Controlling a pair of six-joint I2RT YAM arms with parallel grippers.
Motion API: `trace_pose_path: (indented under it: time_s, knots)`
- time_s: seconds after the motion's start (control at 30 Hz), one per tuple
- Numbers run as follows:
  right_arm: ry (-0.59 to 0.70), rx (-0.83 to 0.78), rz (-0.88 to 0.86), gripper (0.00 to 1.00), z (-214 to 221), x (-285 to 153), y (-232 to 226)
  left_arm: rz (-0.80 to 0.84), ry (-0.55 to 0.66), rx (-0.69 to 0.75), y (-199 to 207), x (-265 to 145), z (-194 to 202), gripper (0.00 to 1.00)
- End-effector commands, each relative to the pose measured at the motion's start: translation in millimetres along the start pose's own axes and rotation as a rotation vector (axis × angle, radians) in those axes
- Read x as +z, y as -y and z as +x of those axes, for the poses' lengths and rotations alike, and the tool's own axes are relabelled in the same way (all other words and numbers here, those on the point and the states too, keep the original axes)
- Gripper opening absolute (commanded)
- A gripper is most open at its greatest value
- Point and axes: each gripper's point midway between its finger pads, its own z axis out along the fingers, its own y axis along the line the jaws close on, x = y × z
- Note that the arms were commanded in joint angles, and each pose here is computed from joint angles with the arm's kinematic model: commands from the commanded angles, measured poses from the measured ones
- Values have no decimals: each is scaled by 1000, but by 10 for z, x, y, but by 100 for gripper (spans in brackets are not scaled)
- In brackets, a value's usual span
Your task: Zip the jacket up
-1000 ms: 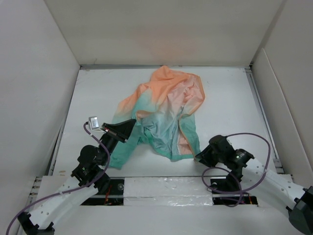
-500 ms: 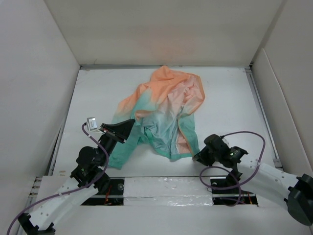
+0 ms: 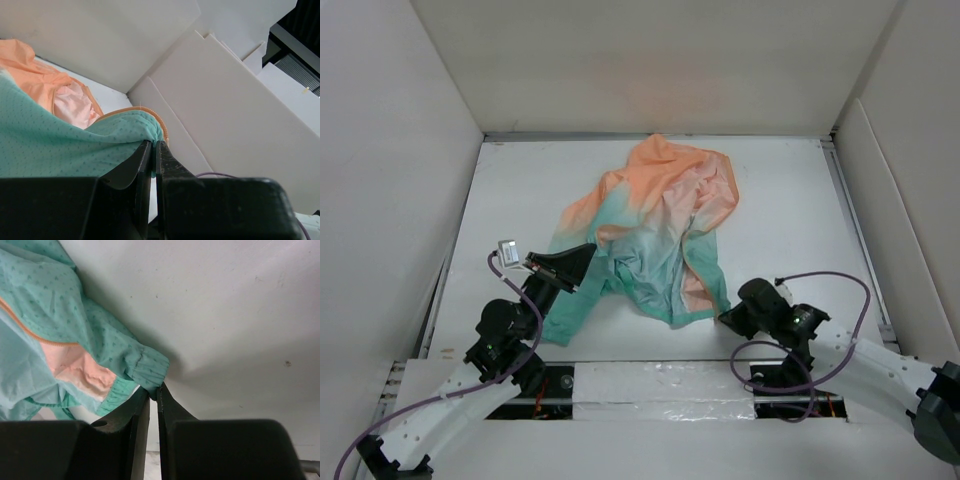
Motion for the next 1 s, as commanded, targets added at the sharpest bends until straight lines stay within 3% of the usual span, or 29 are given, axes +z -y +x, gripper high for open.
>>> trace_pose_path:
  time_s: [0.0,0.13,0.2,0.3,0.63,0.77,0.97]
  knots:
    - [52,-14,-1,14,-71,72,-50,66,37,-9,161,-1,-112,0]
    - [61,-42,7,8,-84,88,-87,70,35,-10,181,-2,-119,0]
    - [69,-58,-3,0,-100,73,-115,71,32,-10,182,-1,-112,0]
    - [111,-118,-60,0,-179,-51,-310,76,21,-9,189,10,-89,0]
    - [335,-368,-583,0,-472,-855,-1276,164,-82,-69,415,175,109,0]
    - [377,-394,-850,0,-429,-1232,-1659,221,-167,-128,516,277,315,0]
    - [400,-365,-1210,0,-330,-1831,-2080,308,-200,-288,657,387,437,0]
